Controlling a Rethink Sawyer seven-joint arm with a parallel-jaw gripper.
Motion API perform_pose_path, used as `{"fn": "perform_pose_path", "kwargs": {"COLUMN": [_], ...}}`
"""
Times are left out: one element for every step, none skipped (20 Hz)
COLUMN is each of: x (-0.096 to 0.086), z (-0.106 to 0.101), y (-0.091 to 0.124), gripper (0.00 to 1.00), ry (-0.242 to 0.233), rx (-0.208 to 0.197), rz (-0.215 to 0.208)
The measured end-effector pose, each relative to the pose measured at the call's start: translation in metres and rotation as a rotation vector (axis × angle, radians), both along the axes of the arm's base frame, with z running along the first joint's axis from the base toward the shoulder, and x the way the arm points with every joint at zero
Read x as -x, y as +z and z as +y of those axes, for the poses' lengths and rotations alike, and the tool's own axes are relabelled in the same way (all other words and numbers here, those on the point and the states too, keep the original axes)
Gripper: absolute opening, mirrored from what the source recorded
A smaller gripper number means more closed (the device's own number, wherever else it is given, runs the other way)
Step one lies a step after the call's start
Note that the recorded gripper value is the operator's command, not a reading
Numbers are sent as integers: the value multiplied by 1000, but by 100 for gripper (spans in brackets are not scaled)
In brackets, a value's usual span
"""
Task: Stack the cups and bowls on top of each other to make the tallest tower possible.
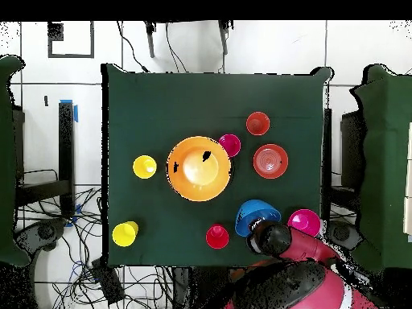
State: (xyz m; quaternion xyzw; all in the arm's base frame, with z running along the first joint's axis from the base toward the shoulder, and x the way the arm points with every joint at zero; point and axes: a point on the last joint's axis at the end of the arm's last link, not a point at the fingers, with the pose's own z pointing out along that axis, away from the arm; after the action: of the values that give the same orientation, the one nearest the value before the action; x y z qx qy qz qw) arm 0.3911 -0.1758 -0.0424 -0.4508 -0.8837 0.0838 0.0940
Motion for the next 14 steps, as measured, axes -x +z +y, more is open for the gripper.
{"fn": "perform_pose_path", "kwargs": {"x": [0, -1, -1, -2, -3, -4, -5, -6, -7, -9, -10, -12, -14, -16], "z": [0, 0, -1, -1, -1, -2, -3, -3, -4, -5, -6, -7, -8, -9], "y": [0, 1, 1, 2, 3, 5, 6, 8, 10, 13, 14, 16, 19, 21], "gripper": [100, 100, 100, 100, 100, 100, 100, 100, 100, 100, 100, 100, 100, 100], "ry": [0, 0, 0, 0, 0, 0, 0, 0, 0, 0, 0, 0, 0, 1], "rx": [1, 1, 2, 3, 4, 7, 8, 11, 13, 17, 19, 22, 25, 29], "rz": [-1, -3, -4, -5, -7, -10, -13, -17, -21, -27, -31, -35, -41, -48]}}
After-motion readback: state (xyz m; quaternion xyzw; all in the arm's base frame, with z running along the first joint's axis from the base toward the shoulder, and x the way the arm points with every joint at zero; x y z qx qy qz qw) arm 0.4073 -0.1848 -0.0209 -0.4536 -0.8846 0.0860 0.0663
